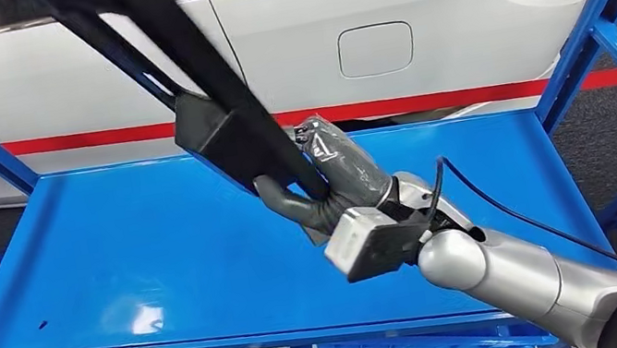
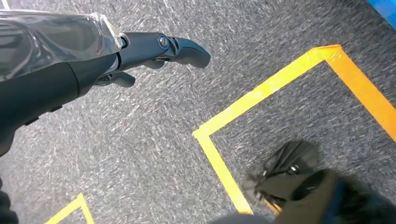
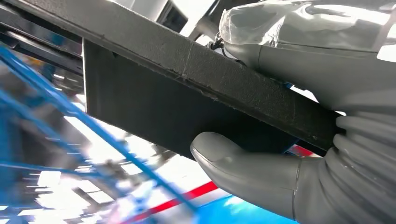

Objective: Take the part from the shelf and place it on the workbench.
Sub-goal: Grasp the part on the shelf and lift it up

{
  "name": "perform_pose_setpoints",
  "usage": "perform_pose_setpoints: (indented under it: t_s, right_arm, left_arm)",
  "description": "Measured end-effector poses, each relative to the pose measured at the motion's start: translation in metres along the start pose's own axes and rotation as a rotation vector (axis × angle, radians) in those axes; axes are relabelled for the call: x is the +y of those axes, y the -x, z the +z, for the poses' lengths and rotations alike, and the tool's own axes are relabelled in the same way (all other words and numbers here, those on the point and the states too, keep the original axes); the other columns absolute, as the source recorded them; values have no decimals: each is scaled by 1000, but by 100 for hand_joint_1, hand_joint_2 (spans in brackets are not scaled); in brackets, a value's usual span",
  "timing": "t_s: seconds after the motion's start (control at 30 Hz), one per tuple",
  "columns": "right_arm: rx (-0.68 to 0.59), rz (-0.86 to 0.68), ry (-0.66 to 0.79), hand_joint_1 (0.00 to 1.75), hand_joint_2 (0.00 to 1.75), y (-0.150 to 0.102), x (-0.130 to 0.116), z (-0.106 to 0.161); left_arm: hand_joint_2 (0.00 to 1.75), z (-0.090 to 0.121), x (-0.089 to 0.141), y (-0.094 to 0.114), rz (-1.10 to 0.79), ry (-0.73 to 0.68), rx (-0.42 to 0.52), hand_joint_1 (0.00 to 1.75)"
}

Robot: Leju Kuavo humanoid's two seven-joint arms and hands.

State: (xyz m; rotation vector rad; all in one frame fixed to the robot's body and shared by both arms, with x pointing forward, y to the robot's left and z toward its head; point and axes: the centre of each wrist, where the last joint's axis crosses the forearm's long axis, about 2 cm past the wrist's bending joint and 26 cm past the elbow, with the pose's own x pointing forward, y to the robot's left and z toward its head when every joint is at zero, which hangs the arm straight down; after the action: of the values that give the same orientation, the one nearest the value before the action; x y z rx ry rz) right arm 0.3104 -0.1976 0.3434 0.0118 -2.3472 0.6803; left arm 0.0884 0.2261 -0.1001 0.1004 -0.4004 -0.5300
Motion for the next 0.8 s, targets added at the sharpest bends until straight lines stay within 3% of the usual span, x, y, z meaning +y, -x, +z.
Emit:
perform_pose_setpoints:
  t_s: [0.4,0.8]
  right_arm:
    - [-108,-338,-15,175,175,-18,19,40]
    - [-100,-444,-24,175,175,-22,34,65]
  left_arm:
    - [175,0,0,2,11,-22,-47,0]
    - [175,1,0,4,23,-51,-92,0]
